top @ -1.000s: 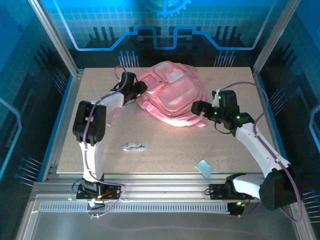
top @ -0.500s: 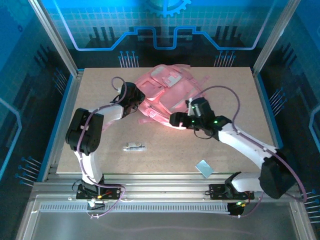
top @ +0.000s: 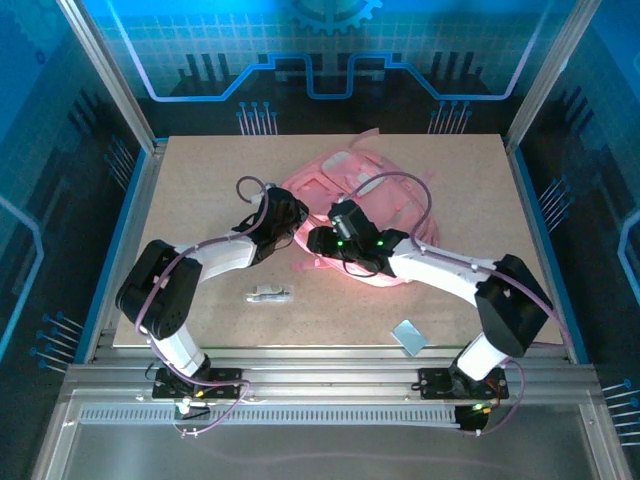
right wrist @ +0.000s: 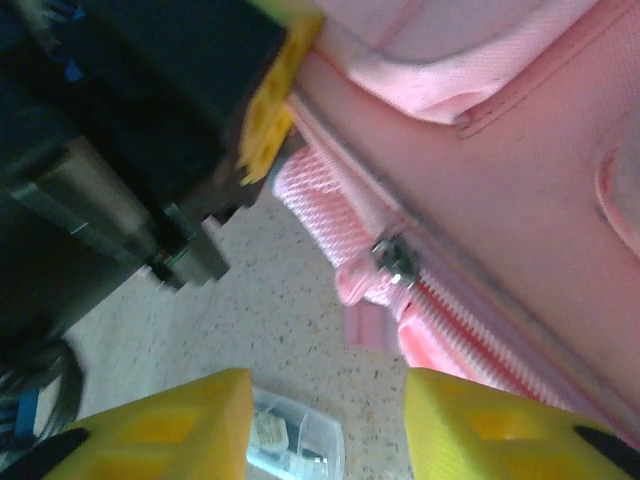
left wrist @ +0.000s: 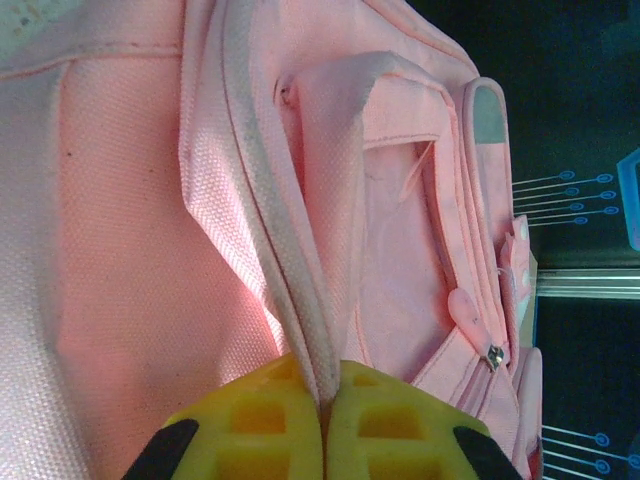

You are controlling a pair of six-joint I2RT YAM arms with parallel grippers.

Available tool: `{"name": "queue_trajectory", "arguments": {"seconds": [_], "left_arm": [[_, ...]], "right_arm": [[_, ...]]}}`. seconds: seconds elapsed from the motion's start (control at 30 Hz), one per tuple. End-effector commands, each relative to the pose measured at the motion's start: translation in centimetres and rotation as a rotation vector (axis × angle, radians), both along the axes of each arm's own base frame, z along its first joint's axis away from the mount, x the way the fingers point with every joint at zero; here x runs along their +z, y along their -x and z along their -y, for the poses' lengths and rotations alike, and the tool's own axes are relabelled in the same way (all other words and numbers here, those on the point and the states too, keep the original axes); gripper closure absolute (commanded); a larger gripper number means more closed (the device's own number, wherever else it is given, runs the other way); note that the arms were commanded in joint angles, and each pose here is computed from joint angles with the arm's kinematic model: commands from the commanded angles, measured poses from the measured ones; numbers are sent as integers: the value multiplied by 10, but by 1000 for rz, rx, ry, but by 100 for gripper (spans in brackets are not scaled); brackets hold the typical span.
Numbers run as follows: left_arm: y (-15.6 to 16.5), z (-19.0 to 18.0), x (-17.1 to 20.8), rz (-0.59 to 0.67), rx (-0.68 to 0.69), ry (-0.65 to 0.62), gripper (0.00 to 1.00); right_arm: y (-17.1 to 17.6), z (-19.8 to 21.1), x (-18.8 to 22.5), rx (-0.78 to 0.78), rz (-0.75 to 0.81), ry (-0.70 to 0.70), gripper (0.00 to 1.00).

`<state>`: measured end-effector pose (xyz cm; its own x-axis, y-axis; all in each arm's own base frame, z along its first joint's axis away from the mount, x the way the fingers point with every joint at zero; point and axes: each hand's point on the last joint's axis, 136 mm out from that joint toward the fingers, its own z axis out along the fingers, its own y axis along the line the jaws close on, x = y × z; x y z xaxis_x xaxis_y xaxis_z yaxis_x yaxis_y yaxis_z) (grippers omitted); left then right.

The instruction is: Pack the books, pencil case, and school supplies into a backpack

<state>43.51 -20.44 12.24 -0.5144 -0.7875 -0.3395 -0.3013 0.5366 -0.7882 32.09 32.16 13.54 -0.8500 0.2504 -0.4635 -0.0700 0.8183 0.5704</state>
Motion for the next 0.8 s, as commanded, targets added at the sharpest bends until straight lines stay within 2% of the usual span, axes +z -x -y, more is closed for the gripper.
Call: {"name": "queue_trajectory", "arguments": {"seconds": [0.0, 0.23, 0.47, 0.77], "left_arm": [[-4, 7, 48, 132, 4, 96, 100], [0, 5, 47, 137, 14, 116, 100], [7, 2, 41, 130, 22, 127, 100], [10, -6, 45, 144, 40, 112, 100]], "right_arm": [[-19, -5, 1, -103, 18, -12, 59], [-40, -16, -26, -182, 3, -11, 64], [-71, -11, -44, -261, 45, 122, 62], [-76, -5, -66, -242, 20, 242, 82]]}}
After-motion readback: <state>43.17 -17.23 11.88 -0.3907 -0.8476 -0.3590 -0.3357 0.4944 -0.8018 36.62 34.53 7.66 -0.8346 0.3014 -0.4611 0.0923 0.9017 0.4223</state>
